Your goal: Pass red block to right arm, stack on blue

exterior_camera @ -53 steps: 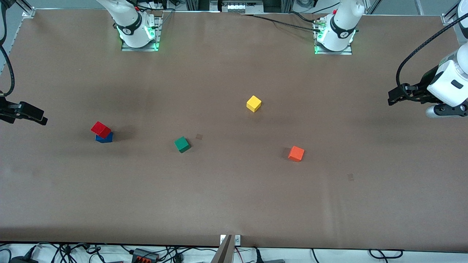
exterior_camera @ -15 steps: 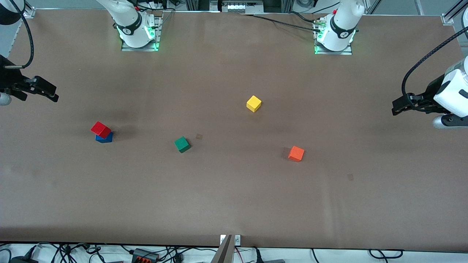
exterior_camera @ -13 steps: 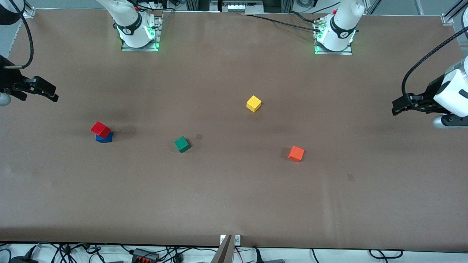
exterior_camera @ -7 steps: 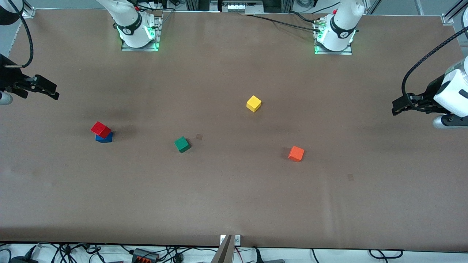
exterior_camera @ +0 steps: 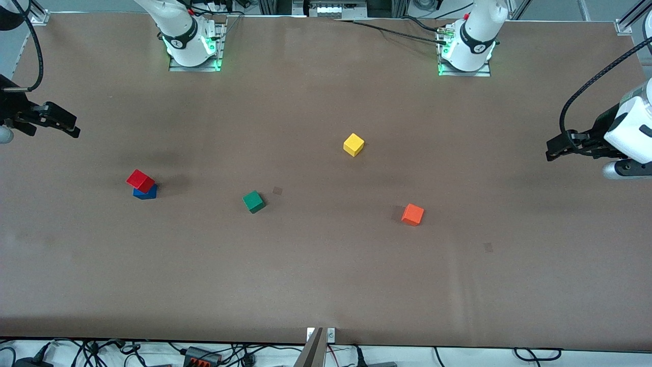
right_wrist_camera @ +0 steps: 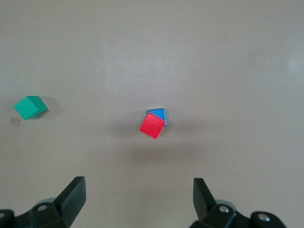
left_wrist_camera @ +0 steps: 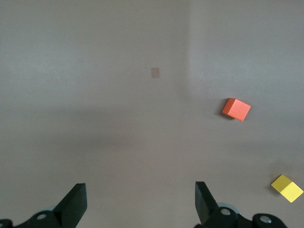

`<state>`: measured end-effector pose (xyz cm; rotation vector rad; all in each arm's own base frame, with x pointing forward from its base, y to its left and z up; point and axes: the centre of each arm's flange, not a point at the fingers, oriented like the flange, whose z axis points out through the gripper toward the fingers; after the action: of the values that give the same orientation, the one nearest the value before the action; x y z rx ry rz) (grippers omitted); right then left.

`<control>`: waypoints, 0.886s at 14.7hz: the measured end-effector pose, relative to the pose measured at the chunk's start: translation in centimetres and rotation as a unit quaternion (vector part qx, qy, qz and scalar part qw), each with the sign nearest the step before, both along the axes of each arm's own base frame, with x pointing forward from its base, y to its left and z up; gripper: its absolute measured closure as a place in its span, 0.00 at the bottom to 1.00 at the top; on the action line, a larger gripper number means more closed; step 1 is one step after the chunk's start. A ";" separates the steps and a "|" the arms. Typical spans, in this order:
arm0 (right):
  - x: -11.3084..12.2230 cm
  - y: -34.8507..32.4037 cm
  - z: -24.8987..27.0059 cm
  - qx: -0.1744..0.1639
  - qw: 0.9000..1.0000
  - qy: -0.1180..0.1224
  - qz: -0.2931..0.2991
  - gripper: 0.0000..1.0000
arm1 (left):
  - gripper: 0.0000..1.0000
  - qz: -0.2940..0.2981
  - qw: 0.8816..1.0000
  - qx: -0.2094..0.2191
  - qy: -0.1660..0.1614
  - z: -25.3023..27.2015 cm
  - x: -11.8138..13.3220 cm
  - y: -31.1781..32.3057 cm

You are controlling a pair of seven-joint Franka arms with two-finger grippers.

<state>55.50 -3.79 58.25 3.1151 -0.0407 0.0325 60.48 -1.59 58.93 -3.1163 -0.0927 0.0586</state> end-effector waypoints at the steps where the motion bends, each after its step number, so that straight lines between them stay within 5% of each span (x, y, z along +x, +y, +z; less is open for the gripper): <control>1: 0.0 0.0 -0.1 0.000 1.000 0.001 0.000 0.00 | 0.00 0.000 1.000 0.000 0.000 0.0 0.0 0.0; 13: -1.5 0.1 -1.0 0.001 1.000 -0.001 0.000 0.00 | 0.00 0.000 1.000 0.000 0.000 0.0 0.0 0.0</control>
<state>53.99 -3.72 57.28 3.1169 -0.0418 0.0370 60.49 -1.59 58.91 -3.1162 -0.0926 0.0590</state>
